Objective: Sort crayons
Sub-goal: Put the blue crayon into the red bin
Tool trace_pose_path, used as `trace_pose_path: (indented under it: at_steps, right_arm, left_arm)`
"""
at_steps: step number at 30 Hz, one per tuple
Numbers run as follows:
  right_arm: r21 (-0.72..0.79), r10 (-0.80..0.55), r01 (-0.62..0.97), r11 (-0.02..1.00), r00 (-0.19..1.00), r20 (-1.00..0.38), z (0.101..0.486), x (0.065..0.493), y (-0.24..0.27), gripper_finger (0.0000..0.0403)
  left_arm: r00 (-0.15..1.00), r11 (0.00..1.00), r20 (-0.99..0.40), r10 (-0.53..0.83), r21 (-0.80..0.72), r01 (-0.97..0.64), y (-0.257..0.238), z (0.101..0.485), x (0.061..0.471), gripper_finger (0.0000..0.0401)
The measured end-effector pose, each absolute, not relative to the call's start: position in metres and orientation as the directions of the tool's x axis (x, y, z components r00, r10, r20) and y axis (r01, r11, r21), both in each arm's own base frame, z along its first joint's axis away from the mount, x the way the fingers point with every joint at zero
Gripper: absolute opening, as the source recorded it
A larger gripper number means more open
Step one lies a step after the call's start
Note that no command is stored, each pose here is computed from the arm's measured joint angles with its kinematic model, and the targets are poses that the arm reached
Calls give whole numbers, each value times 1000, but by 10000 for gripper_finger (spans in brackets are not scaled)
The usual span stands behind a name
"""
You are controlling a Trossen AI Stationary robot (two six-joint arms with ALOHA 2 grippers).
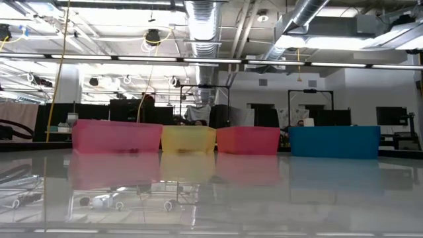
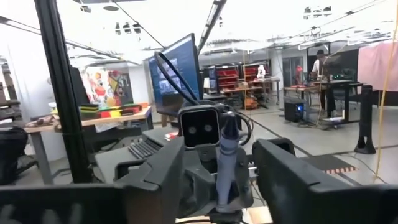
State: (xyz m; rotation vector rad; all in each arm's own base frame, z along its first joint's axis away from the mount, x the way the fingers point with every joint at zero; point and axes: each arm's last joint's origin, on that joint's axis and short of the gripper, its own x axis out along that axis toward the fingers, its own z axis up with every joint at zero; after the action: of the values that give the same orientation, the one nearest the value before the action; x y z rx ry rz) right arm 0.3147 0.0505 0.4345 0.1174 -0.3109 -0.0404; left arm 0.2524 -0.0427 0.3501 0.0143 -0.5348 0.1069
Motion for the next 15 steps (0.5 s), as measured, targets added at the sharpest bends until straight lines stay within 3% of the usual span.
trace_pose_path:
  at_steps: [11,15]
  right_arm:
    - [107,-21,-10,994,958,285,433,316,48,17]
    - [138,-33,-5,990,962,272,432,316,43,9]
  left_arm:
    - [856,994,508,98,-14,-106,-43,350,252,9]
    - [856,994,506,106,-19,-112,-42,350,253,9]
